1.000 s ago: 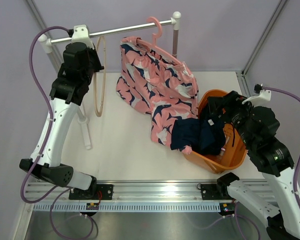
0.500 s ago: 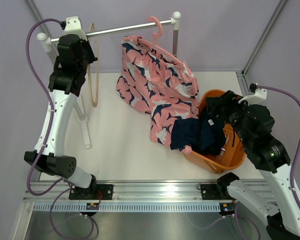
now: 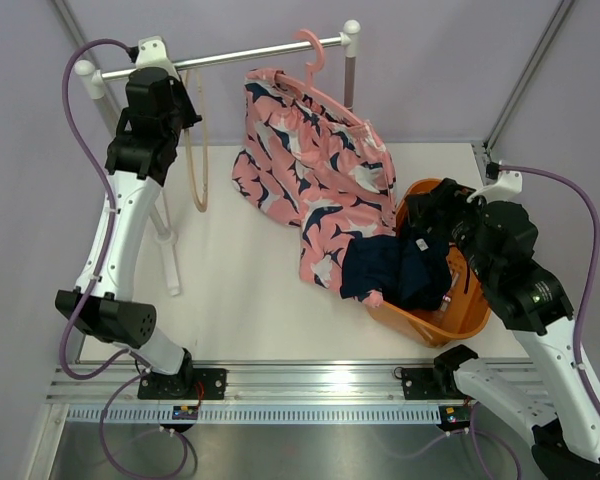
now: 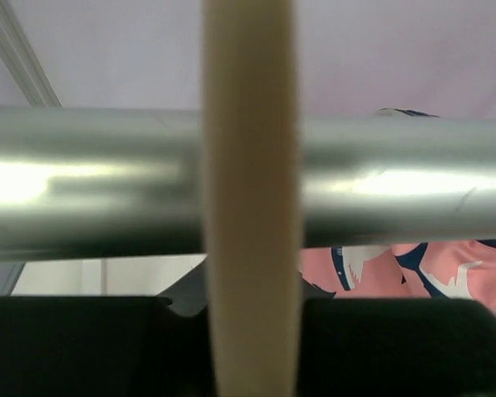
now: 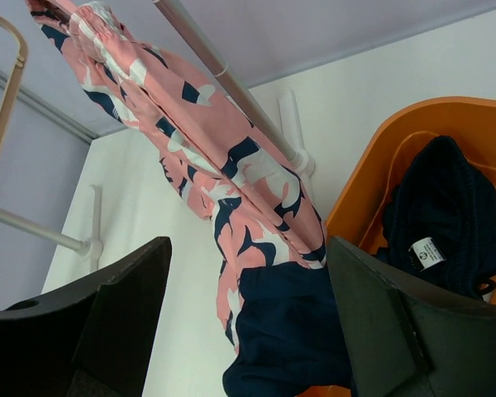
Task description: Remove the shorts from the hanger
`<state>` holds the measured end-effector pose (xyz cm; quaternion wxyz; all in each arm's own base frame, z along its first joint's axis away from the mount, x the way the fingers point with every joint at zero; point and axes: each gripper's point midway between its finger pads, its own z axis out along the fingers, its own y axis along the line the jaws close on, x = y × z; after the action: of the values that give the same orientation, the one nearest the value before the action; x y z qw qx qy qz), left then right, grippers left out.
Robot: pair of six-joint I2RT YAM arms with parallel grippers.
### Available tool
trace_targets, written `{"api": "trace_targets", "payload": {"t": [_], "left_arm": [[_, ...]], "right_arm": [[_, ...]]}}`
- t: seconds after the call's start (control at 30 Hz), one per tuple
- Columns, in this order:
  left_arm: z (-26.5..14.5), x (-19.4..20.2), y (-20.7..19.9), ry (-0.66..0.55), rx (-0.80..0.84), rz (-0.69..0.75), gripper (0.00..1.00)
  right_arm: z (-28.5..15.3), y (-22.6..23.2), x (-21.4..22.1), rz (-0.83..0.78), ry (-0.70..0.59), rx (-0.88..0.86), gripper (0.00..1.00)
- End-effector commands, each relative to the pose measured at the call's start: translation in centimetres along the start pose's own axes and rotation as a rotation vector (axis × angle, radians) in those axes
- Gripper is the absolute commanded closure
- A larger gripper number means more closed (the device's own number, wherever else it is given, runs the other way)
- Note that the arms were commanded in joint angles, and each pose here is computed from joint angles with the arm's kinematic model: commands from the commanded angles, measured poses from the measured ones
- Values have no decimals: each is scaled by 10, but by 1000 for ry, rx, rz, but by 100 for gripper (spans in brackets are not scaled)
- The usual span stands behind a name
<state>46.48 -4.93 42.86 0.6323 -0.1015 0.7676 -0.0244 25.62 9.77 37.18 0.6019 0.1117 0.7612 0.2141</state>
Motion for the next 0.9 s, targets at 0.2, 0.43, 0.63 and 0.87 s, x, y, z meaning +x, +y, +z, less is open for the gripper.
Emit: {"api": "trace_targets", "payload": {"t": [0.2, 0.43, 0.63, 0.87], "left_arm": [[-28, -3, -2, -28, 28, -87, 65], [-67, -16, -16, -59, -8, -25, 58], [-120, -34, -3, -149, -110, -19, 46], [-147, -30, 9, -164, -145, -19, 35]], "right_arm": [[-14, 2, -13, -46, -38, -31, 14], [-17, -5, -7, -63, -25, -9, 12], [-26, -7, -6, -61, -25, -14, 12], [-32, -10, 0, -54, -6, -15, 12]]}}
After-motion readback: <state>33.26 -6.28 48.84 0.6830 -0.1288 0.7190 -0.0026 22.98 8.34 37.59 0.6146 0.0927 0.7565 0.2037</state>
